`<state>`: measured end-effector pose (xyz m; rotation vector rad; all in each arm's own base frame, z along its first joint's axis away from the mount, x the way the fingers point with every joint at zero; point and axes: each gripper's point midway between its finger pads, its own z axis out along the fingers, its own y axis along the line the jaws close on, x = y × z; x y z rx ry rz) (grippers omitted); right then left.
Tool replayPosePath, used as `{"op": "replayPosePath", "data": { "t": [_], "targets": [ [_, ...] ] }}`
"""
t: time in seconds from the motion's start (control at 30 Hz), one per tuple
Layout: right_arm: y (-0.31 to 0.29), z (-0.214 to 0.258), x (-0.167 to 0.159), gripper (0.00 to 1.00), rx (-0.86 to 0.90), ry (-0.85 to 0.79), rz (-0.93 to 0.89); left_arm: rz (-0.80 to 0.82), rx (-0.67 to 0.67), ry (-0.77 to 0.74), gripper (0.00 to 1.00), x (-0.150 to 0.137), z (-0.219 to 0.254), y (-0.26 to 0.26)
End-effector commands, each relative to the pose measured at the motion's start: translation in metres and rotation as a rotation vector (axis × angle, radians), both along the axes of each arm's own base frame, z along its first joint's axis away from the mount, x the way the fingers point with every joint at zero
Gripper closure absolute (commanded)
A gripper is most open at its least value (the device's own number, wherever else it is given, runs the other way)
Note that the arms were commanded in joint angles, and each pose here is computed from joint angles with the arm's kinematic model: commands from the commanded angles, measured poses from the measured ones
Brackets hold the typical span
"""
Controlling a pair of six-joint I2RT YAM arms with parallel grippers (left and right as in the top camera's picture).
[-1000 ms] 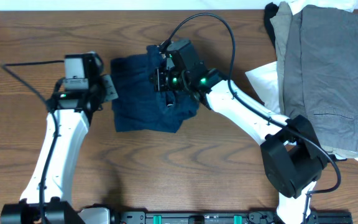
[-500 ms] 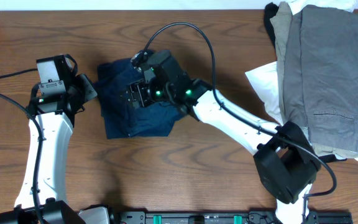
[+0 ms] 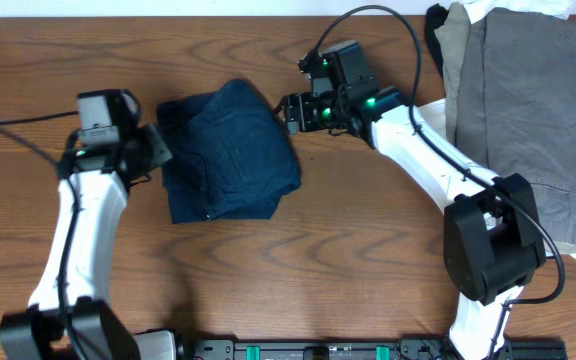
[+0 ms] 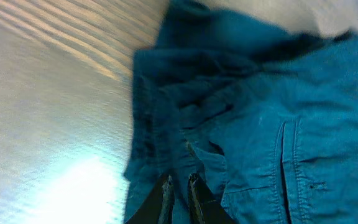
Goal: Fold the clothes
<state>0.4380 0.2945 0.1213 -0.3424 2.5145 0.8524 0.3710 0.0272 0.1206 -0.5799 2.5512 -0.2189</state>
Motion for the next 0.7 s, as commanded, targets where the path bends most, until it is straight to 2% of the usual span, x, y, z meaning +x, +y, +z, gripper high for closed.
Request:
{"op": "replayPosePath", "data": {
  "t": [0.0, 0.1, 0.37, 0.53, 0.67],
  "targets": [
    [-0.001, 0.009, 0.003, 0.21, -0.023, -0.056, 0.040, -0.113, 0.010, 0.044, 0.88, 0.004, -0.025, -0.023],
    [-0.006, 0.005, 0.006, 0.23, -0.056, -0.060, 0.016, -0.212, 0.040, 0.036, 0.88, 0.016, -0.040, -0.041],
    [-0.012, 0.001, 0.006, 0.23, -0.087, -0.052, -0.003, -0.357, 0.098, 0.047, 0.87, 0.036, -0.085, -0.065],
    [-0.015, -0.001, 0.007, 0.23, -0.104, -0.051, -0.015, -0.279, 0.269, 0.152, 0.87, 0.029, -0.111, -0.031],
    [-0.017, -0.002, 0.007, 0.23, -0.114, -0.049, -0.021, -0.202, 0.436, 0.224, 0.87, 0.018, -0.110, 0.002]
  ]
}}
